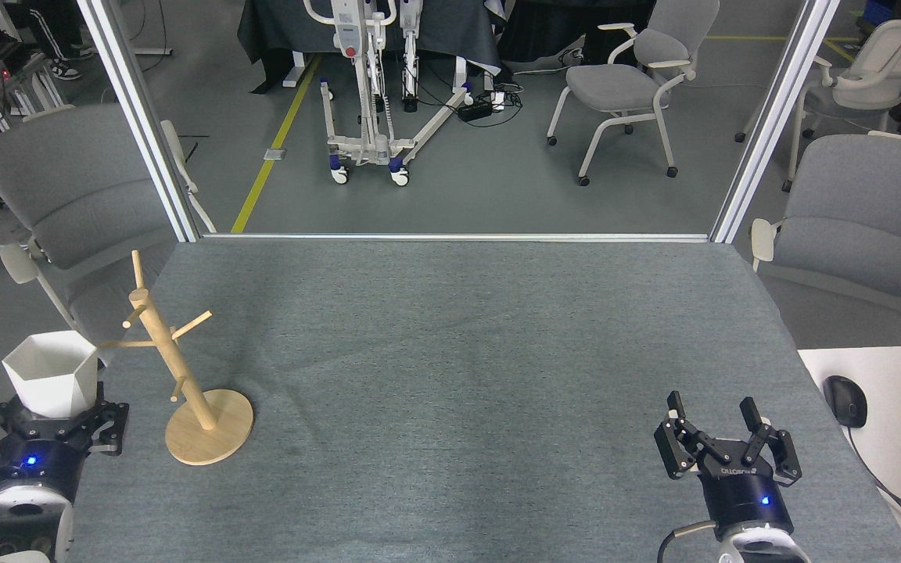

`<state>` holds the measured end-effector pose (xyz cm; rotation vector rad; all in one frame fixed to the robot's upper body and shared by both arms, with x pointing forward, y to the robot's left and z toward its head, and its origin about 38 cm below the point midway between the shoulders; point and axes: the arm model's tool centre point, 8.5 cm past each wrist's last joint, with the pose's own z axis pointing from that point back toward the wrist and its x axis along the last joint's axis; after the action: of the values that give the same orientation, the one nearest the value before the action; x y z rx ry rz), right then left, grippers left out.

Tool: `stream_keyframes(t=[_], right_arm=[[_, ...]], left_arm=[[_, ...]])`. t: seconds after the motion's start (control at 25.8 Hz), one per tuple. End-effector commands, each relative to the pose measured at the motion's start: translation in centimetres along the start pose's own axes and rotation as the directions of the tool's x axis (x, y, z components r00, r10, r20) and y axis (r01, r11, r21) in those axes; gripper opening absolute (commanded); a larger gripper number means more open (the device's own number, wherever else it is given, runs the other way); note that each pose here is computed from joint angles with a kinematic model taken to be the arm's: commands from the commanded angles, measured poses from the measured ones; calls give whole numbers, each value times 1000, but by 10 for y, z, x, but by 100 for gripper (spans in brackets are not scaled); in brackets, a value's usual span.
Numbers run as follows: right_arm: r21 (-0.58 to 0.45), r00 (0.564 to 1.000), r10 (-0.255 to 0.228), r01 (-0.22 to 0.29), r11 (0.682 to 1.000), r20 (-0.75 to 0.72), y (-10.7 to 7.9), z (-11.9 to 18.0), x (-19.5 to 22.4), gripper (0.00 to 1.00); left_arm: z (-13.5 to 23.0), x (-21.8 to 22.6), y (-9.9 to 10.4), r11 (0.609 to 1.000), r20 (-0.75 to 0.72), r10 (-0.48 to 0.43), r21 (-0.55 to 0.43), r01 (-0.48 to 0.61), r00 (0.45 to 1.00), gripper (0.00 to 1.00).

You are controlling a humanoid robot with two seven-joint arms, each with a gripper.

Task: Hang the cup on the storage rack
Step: 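Hook the cup onto a wooden rack peg with the left gripper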

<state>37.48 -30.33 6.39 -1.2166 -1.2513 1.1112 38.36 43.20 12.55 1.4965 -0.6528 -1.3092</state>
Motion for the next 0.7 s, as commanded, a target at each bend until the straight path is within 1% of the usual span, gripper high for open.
stream_keyframes(t=[0.0, 0.31, 0.5, 0.66], right_arm=[[-3, 1000, 0, 0, 1000, 0, -1, -1, 0, 99], [0, 1000, -3, 3, 1000, 1, 0, -1, 1, 99], [3, 1000, -4, 4, 1000, -1, 1, 0, 1, 99], [3, 1000, -4, 4, 1000, 2, 2, 0, 1, 99]], left_arm=[[-1, 9, 3, 1000, 18, -22, 5, 21, 1000, 0], [-5, 25, 13, 998, 55, -62, 29, 61, 997, 0], [-4, 39, 12, 994, 84, -110, 36, 107, 990, 0], [-3, 44, 11, 993, 96, -115, 31, 112, 989, 0]])
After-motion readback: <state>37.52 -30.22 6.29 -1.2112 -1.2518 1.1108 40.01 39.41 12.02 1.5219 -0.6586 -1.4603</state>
